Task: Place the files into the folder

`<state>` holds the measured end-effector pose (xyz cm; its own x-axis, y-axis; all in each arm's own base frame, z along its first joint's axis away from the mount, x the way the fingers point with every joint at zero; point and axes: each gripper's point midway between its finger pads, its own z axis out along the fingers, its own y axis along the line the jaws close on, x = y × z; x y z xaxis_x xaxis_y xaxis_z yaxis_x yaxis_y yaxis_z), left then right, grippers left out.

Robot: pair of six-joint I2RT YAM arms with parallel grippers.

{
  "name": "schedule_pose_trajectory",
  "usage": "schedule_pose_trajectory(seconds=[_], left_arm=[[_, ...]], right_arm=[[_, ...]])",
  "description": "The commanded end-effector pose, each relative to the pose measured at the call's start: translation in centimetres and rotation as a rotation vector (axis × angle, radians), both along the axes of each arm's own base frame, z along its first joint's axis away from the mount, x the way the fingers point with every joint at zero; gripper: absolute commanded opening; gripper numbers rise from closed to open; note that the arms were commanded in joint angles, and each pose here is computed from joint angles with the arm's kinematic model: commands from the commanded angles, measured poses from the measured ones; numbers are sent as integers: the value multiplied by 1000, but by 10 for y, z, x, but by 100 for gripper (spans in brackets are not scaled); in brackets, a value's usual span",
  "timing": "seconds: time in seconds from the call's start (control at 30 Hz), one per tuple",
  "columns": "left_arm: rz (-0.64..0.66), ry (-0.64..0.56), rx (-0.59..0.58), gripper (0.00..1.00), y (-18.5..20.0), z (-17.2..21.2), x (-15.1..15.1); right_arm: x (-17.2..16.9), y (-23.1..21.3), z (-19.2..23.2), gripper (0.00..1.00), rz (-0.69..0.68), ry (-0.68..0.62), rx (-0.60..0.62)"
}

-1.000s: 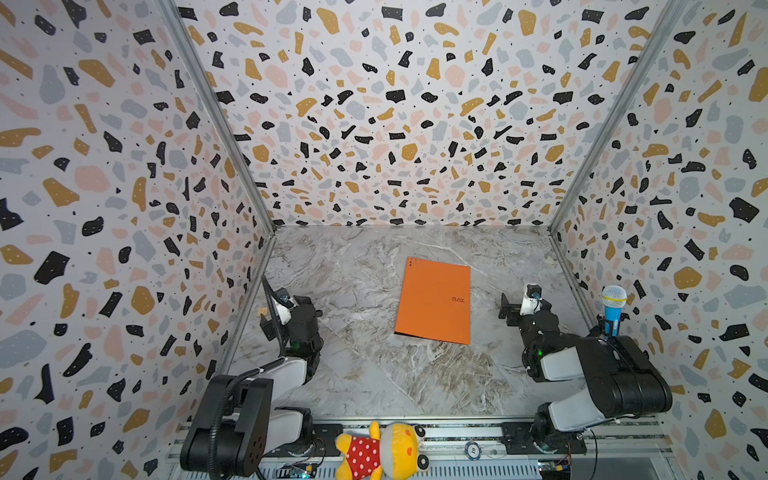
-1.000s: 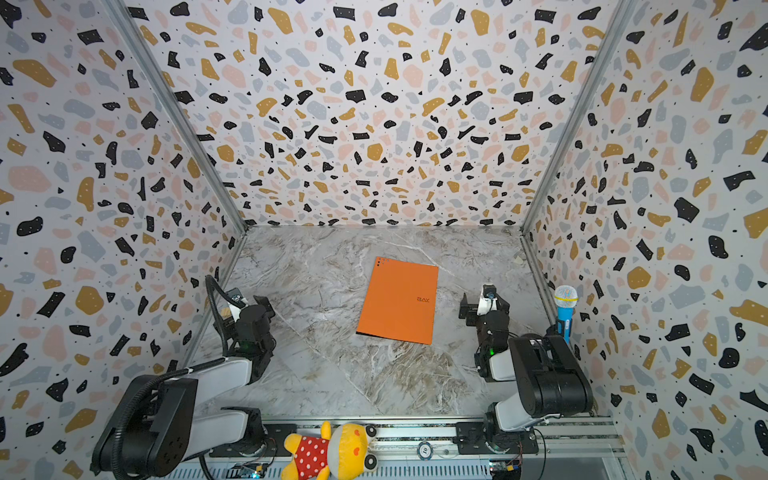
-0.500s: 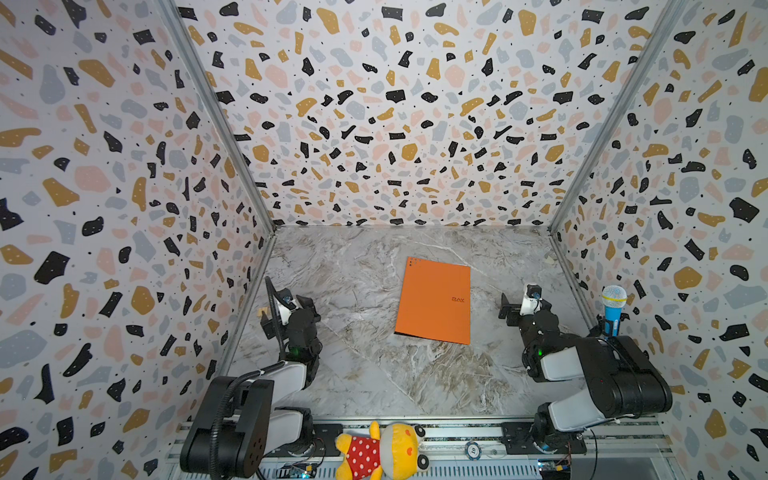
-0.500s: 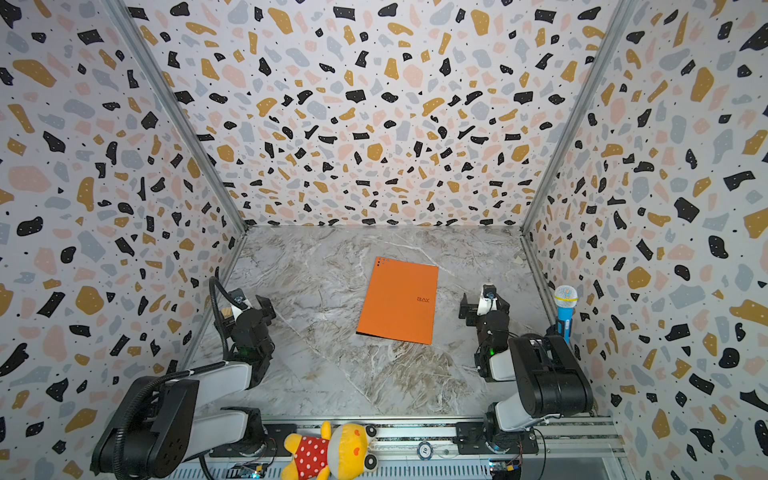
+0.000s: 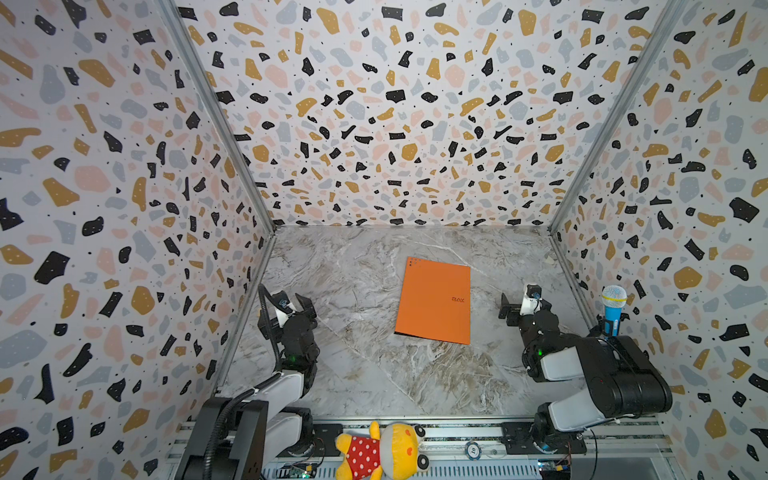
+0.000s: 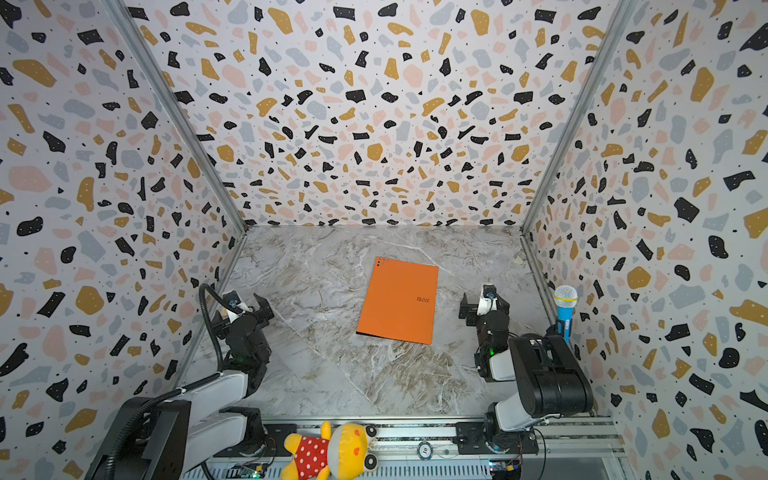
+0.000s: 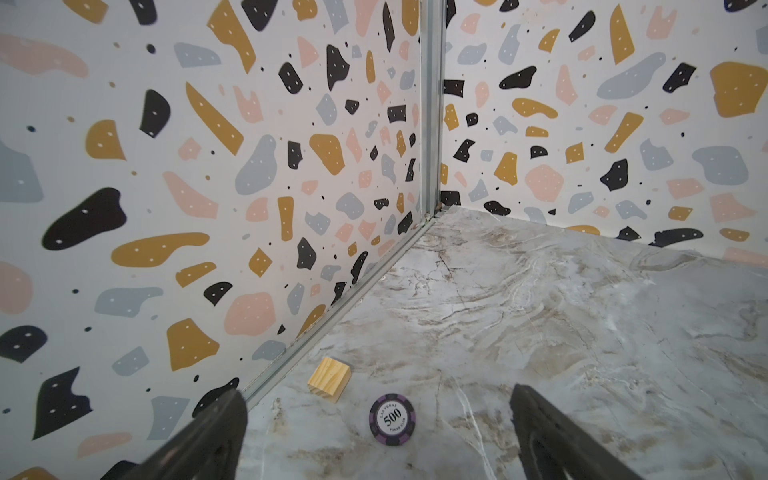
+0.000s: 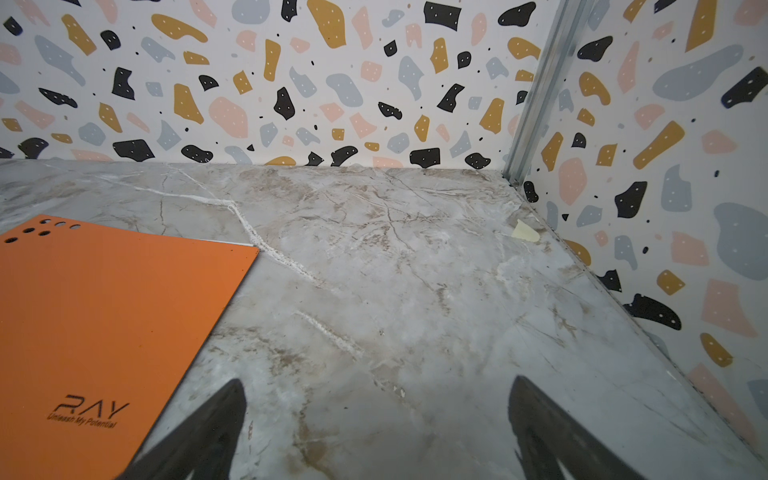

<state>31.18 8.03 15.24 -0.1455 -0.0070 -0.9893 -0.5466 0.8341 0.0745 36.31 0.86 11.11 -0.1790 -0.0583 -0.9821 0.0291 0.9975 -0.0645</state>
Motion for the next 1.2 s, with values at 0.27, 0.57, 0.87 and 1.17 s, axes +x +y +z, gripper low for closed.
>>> schedule_pose_trajectory(seconds=[0.27,0.57,0.87,1.17], left_arm=[[-132,-133,-87,99,-20,-5,9],[-208,-83,-65,100,-33,-16,25],[-206,-79,-64,100,-33,-16,25],[-205,-82,-64,100,-33,-15,25]], right_arm=[[3,3,10,99,14,-30,-7],[2,3,10,99,14,-29,-9],[3,3,11,99,12,-32,-9],[3,4,10,99,9,-29,-9]])
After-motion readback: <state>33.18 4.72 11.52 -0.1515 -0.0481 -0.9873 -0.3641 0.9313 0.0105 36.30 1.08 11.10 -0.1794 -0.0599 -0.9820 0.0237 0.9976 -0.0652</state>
